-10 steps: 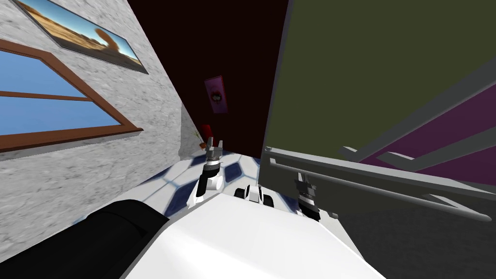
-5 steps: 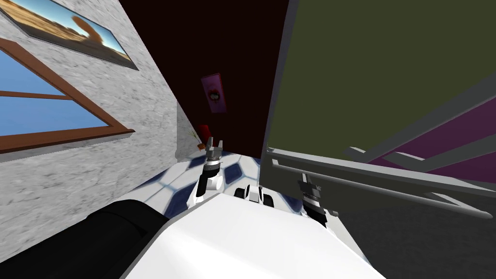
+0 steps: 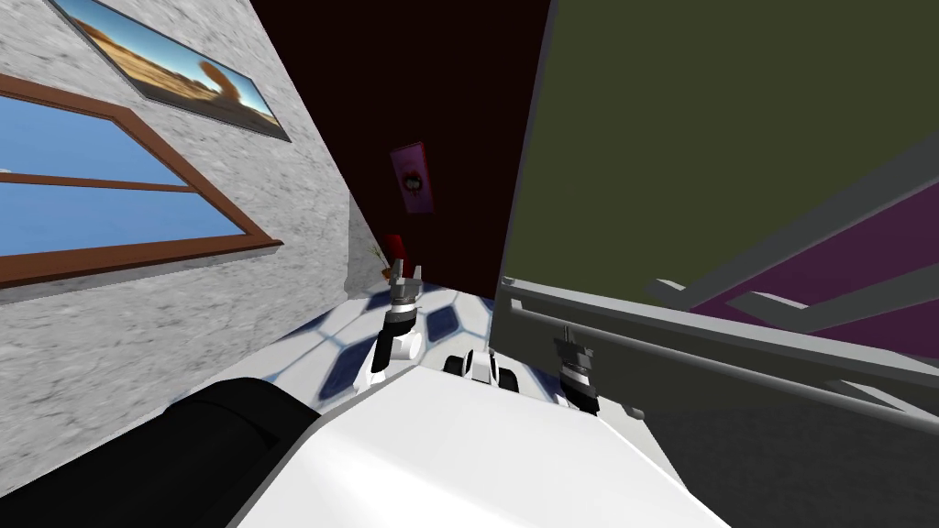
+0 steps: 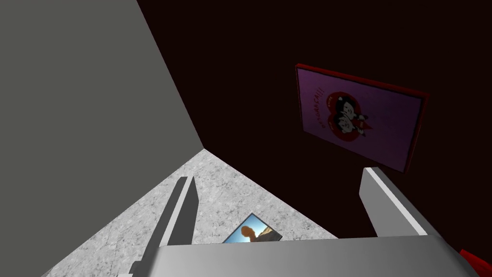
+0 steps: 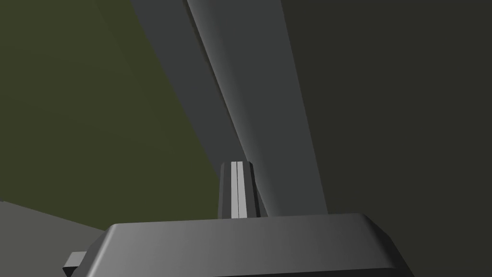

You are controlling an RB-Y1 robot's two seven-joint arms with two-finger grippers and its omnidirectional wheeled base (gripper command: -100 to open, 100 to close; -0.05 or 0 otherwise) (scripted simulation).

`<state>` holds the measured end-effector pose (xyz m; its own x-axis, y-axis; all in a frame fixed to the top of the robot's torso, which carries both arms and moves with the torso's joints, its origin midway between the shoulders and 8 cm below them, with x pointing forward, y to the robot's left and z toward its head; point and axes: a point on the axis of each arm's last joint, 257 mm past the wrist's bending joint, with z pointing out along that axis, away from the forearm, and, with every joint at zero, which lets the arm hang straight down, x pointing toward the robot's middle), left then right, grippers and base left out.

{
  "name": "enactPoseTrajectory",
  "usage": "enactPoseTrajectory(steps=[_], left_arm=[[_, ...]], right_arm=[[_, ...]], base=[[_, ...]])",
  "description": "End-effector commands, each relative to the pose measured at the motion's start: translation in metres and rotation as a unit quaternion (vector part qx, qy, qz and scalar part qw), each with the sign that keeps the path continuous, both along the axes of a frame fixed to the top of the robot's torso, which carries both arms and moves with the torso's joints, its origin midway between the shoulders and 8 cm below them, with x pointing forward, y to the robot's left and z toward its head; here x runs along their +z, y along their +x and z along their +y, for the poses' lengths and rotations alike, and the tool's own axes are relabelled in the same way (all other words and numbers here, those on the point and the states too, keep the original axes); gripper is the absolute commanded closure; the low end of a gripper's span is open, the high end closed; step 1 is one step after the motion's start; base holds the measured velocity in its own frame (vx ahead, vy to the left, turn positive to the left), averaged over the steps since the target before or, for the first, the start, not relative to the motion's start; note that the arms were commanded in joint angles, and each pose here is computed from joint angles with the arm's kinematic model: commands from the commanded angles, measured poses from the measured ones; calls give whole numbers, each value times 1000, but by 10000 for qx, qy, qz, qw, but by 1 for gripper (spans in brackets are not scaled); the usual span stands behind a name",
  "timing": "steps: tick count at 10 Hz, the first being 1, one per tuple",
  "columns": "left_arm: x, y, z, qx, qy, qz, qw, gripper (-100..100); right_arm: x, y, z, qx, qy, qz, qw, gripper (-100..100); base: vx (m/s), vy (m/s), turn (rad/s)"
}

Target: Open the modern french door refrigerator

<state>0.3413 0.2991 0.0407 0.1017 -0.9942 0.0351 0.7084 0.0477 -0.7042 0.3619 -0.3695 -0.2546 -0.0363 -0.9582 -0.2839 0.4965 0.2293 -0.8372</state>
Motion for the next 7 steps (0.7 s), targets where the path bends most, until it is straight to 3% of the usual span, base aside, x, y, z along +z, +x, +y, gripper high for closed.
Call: enactPoseTrajectory(steps=[1, 5, 7], left_arm=[[0, 0, 0, 0, 0, 0, 10000, 0], [0, 0, 0, 0, -1, 0, 10000, 0], [0, 0, 0, 0, -1, 0, 10000, 0]], right_arm=[[2, 0, -7, 51, -155, 38, 9999, -100], [-16, -8, -20, 2, -445, 408, 9982, -100], [-12, -17, -22, 20, -531, 353, 9980, -100]], base=[[-10, 24, -1], [27, 87, -8], [103, 146, 27]])
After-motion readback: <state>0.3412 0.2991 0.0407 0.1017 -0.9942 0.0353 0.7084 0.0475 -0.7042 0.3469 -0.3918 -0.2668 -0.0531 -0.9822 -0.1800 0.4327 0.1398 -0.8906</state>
